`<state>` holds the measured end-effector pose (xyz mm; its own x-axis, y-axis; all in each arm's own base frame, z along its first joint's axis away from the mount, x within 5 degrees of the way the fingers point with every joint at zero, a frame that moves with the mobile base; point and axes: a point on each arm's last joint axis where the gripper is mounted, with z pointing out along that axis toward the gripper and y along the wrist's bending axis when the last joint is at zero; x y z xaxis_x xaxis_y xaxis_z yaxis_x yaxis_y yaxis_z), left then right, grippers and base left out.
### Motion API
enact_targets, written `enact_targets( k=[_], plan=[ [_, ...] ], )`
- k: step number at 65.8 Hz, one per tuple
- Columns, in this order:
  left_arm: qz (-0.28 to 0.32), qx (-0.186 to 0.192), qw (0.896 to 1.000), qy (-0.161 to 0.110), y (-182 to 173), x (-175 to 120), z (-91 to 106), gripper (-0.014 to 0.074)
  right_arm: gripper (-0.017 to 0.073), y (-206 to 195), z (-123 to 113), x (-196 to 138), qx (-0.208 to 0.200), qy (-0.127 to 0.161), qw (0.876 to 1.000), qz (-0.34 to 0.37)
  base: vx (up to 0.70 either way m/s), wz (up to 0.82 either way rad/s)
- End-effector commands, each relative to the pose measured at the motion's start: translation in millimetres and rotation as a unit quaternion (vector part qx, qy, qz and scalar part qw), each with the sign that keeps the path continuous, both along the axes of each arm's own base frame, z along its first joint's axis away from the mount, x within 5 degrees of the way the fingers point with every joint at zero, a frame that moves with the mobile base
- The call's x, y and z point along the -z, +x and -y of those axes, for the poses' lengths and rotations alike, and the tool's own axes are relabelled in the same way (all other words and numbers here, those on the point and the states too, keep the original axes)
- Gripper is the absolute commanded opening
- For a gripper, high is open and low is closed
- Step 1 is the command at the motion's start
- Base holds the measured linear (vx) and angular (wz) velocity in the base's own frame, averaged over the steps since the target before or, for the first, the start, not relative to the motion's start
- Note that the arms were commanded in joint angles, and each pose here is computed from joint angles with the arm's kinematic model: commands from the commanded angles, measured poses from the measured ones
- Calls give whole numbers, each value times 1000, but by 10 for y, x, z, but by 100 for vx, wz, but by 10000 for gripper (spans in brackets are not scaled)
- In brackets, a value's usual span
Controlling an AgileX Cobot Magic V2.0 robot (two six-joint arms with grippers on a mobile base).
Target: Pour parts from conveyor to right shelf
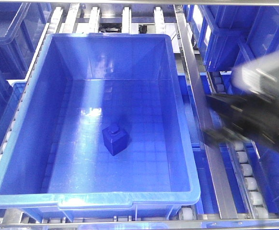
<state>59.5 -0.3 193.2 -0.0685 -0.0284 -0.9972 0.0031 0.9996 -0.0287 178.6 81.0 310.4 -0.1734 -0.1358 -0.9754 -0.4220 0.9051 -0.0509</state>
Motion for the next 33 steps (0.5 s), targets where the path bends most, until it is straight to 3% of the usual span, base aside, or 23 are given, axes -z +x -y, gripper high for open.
enact_targets(
  k=[1,12,33],
  plan=[
    [40,-2,999,-8,10,-128,-1,-6,-5,-150,103,-104,11,49,992,117,0,0],
    [40,-2,999,-8,10,-128,-1,-6,-5,-332,189,78,15,68,985,160,0,0],
    [40,-2,999,-8,10,-128,-1,-6,-5,-375,207,271,14,54,990,131,0,0]
  ],
)
